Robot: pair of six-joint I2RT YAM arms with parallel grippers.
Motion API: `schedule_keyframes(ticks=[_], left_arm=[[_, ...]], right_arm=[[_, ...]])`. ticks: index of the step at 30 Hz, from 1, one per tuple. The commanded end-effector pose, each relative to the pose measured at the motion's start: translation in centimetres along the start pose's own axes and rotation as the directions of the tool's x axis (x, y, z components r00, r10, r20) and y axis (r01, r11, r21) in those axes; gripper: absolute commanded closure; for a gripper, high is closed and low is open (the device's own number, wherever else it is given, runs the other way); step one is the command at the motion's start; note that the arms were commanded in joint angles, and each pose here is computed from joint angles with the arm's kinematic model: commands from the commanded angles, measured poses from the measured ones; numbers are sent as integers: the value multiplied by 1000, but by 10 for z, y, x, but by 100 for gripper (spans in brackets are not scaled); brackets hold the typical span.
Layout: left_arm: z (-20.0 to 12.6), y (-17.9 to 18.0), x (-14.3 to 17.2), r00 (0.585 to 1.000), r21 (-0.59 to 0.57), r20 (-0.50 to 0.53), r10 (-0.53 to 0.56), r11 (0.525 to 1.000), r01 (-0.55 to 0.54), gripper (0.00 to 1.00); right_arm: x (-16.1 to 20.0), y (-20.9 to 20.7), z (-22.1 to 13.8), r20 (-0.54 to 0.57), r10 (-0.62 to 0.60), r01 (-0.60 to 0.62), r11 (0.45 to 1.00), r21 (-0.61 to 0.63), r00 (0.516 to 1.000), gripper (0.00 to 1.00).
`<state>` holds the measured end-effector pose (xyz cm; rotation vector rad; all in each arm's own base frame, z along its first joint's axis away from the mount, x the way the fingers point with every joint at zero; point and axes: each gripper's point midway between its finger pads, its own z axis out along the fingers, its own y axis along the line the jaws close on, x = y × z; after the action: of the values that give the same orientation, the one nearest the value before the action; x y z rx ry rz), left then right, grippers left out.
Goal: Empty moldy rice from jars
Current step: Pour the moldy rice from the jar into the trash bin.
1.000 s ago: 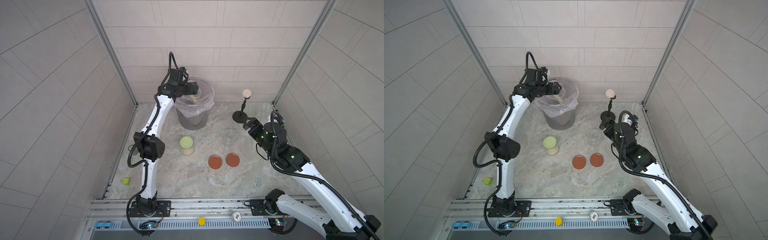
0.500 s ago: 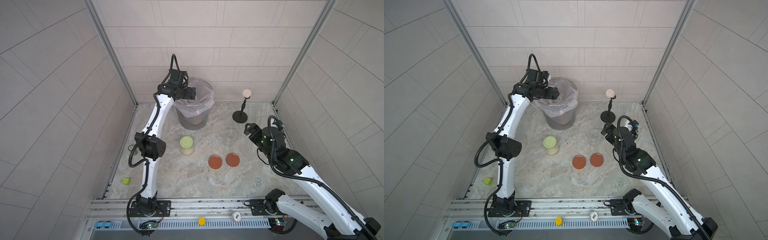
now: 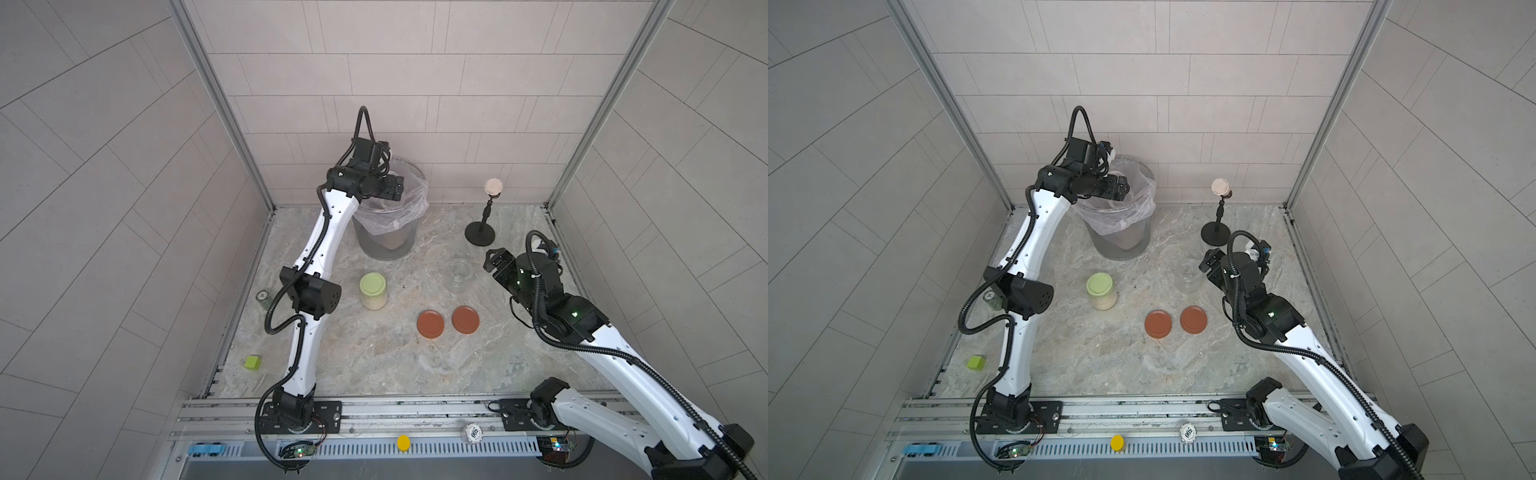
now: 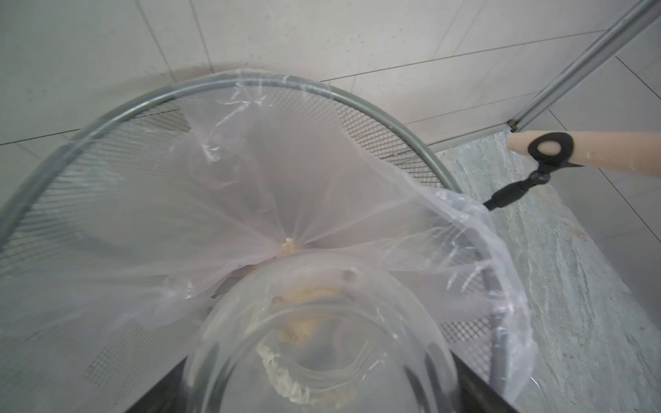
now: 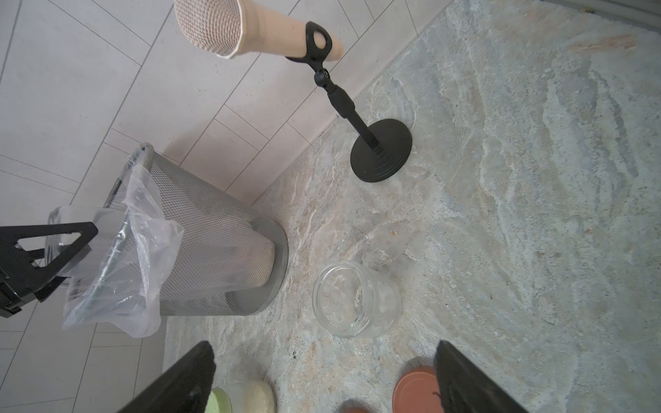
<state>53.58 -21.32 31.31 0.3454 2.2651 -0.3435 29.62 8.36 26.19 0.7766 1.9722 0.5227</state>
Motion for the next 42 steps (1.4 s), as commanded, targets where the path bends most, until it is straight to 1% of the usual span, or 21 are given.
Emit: schedule_keyframes(ticks=[1, 3, 5, 7, 9, 10, 12, 13, 14, 16, 17, 19, 22, 23, 24, 26, 27, 29, 32, 36, 42], left_arm=[[-22, 11, -22, 994, 54, 87, -63, 997, 58, 100], [-25, -9, -13, 998, 60, 52, 30, 998, -33, 100], [-32, 23, -12, 999, -74, 41, 9, 997, -6, 100], [-12, -2, -23, 991, 92, 94, -100, 992, 91, 100], [-5, -51, -15, 998, 174, 63, 3, 985, -14, 100], [-13, -43, -9, 996, 97, 37, 76, 992, -80, 100], [-29, 19, -13, 998, -90, 42, -38, 995, 42, 100], [-18, -1, -22, 993, 107, 61, -101, 990, 94, 100], [-11, -18, -23, 992, 197, 67, -110, 976, 95, 100], [-19, -11, -9, 999, 22, 42, 21, 1000, -22, 100], [-26, 3, -10, 999, -32, 46, 5, 999, -3, 100], [-23, 6, -17, 993, 52, 96, -66, 997, 61, 100], [-51, 33, -25, 993, -101, 111, -41, 993, 53, 100], [-55, 34, -38, 981, -80, 172, -86, 992, 101, 100], [-48, 9, -51, 968, 64, 222, -121, 992, 109, 100], [-29, -32, -51, 973, 169, 207, -105, 983, 70, 100], [-27, -35, -46, 982, 146, 175, -64, 989, 38, 100], [-32, -3, -44, 981, 62, 153, -117, 992, 108, 100], [-40, -2, -55, 970, 138, 184, -161, 981, 137, 100], [-64, -7, -76, 925, 189, 330, -189, 973, 131, 100], [-74, -9, -79, 932, 181, 323, -167, 977, 112, 100]], right_arm=[[0, -3, -5, -10, 13, -12, 1000, 7, 1000, 3], [2, -3, -1, 0, 27, -27, 1000, -13, 1000, 3], [2, 0, -1, -3, 24, -24, 999, -29, 1000, 4], [2, 1, -3, -8, 13, -13, 1000, -24, 1000, 4], [3, 1, 0, -3, 22, -22, 999, -25, 1000, 4], [5, 3, 3, -6, 16, -16, 999, -32, 1000, 4], [5, 5, 2, -23, -8, 8, 1000, -26, 1000, 5], [6, 6, 1, -25, -13, 12, 1000, -24, 1000, 5], [6, 6, 2, -21, -9, 9, 1000, -28, 1000, 5], [6, 10, 5, -15, 2, -3, 999, -47, 1000, 5], [6, 11, 6, -17, -2, 1, 999, -50, 1000, 5], [7, 12, 5, -21, -8, 7, 999, -44, 1000, 5], [8, 18, 8, -26, -19, 18, 998, -64, 999, 5], [8, 19, 8, -30, -31, 29, 998, -62, 999, 5], [8, 20, 9, -31, -38, 36, 998, -59, 999, 5], [11, 23, 15, -35, -35, 33, 997, -66, 999, 5], [13, 24, 17, -44, -37, 34, 997, -69, 998, 5], [16, 28, 18, -71, -55, 50, 996, -72, 996, 5], [18, 29, 17, -70, -61, 55, 995, -80, 996, 5], [13, 27, 13, -41, -66, 62, 995, -78, 997, 5], [11, 26, 10, -36, -82, 79, 994, -73, 996, 5]])
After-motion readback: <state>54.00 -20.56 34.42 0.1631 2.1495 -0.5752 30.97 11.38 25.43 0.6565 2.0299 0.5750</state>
